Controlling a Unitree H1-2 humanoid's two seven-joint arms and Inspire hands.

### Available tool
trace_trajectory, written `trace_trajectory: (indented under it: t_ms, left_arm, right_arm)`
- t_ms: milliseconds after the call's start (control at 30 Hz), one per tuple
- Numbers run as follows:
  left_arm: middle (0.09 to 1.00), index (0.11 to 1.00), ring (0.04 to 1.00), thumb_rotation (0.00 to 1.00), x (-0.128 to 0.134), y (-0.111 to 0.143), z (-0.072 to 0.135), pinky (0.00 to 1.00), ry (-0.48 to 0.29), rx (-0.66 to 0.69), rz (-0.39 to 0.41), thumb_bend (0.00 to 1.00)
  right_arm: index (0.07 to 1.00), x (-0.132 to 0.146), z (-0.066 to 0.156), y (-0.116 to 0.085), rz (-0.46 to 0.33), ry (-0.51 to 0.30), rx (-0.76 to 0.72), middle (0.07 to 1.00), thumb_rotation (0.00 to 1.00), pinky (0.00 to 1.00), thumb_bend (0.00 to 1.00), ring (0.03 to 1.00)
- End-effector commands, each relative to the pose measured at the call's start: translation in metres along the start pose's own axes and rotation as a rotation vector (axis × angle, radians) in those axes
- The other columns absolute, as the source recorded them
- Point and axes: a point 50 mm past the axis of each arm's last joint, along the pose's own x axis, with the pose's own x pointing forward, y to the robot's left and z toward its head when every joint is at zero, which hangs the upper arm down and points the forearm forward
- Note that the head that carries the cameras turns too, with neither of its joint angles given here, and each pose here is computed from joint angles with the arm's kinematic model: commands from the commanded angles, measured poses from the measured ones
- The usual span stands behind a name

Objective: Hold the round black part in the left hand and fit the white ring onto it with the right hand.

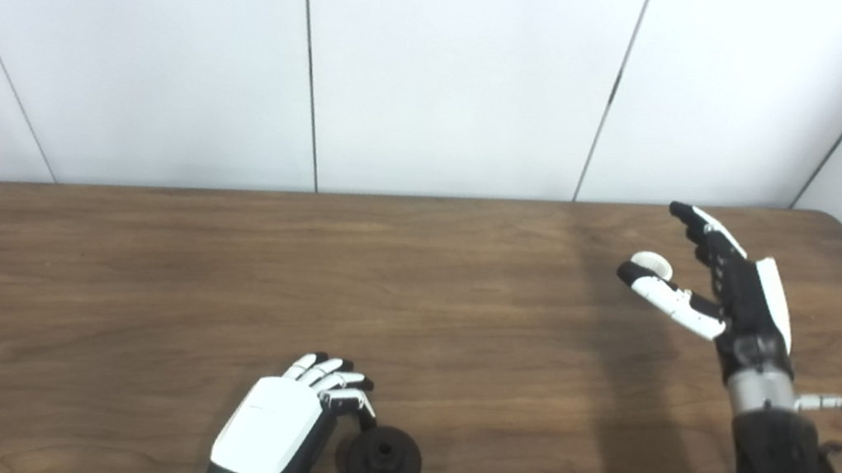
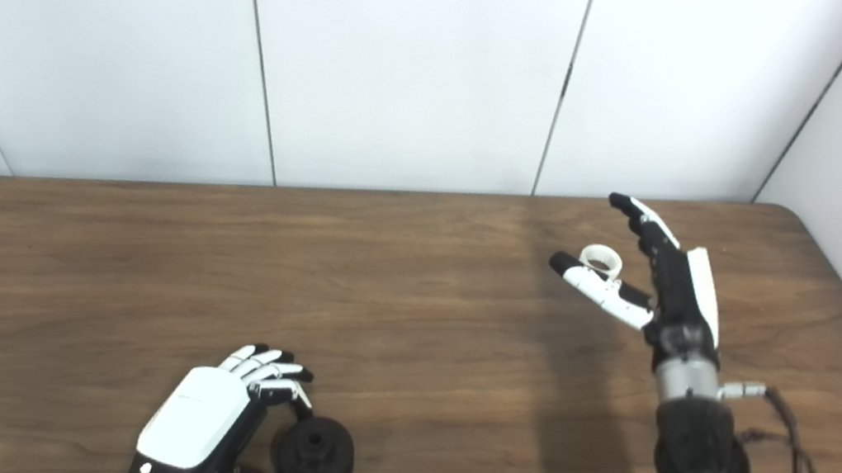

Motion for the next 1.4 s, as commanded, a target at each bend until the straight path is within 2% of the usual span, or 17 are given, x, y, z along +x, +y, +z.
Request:
trace_trajectory:
  t_ms: [0,200,433,533,633,800,1033,1367]
  left_arm:
    - [0.777,0.486,0.866,0.05,-0.006,-0.002,-0.011,0.91,0.023,0.028,-0.027,0.52]
    - [0.776,0.486,0.865,0.05,-0.007,0.000,-0.014,0.91,0.022,0.031,-0.032,0.52]
    - [0.777,0.486,0.866,0.05,-0.008,0.001,-0.016,0.91,0.029,0.031,-0.036,0.52]
    - [0.778,0.486,0.867,0.05,-0.009,0.002,-0.017,0.91,0.030,0.032,-0.037,0.52]
    - [0.777,0.486,0.865,0.05,-0.009,0.002,-0.017,0.91,0.031,0.032,-0.037,0.52]
    - [0.776,0.486,0.863,0.05,-0.010,0.002,-0.017,0.91,0.030,0.028,-0.036,0.52]
    - [0.775,0.486,0.864,0.05,-0.011,0.001,-0.016,0.91,0.035,0.033,-0.041,0.52]
    - [0.777,0.486,0.865,0.05,-0.012,0.002,-0.015,0.91,0.039,0.024,-0.042,0.52]
  right_arm:
    - [0.795,0.019,0.015,-0.015,-0.032,-0.068,-0.088,0.878,0.40,0.89,0.80,0.898]
    - [0.783,0.047,0.009,-0.026,0.011,-0.023,-0.283,0.954,0.33,0.96,0.85,0.978]
    - [0.753,0.084,0.003,-0.032,0.054,0.043,-0.449,1.000,0.25,0.97,0.87,1.000]
    - [0.763,0.098,0.001,-0.033,0.096,0.066,-0.515,1.000,0.28,0.94,0.87,1.000]
    - [0.756,0.108,0.001,-0.034,0.118,0.080,-0.555,1.000,0.28,0.95,0.89,1.000]
    - [0.745,0.125,0.003,-0.033,0.133,0.119,-0.596,1.000,0.29,1.00,0.90,1.000]
    - [0.736,0.143,0.006,-0.030,0.137,0.180,-0.601,1.000,0.30,1.00,0.88,1.000]
    - [0.716,0.156,0.005,-0.029,0.146,0.225,-0.600,1.000,0.30,0.99,0.86,1.000]
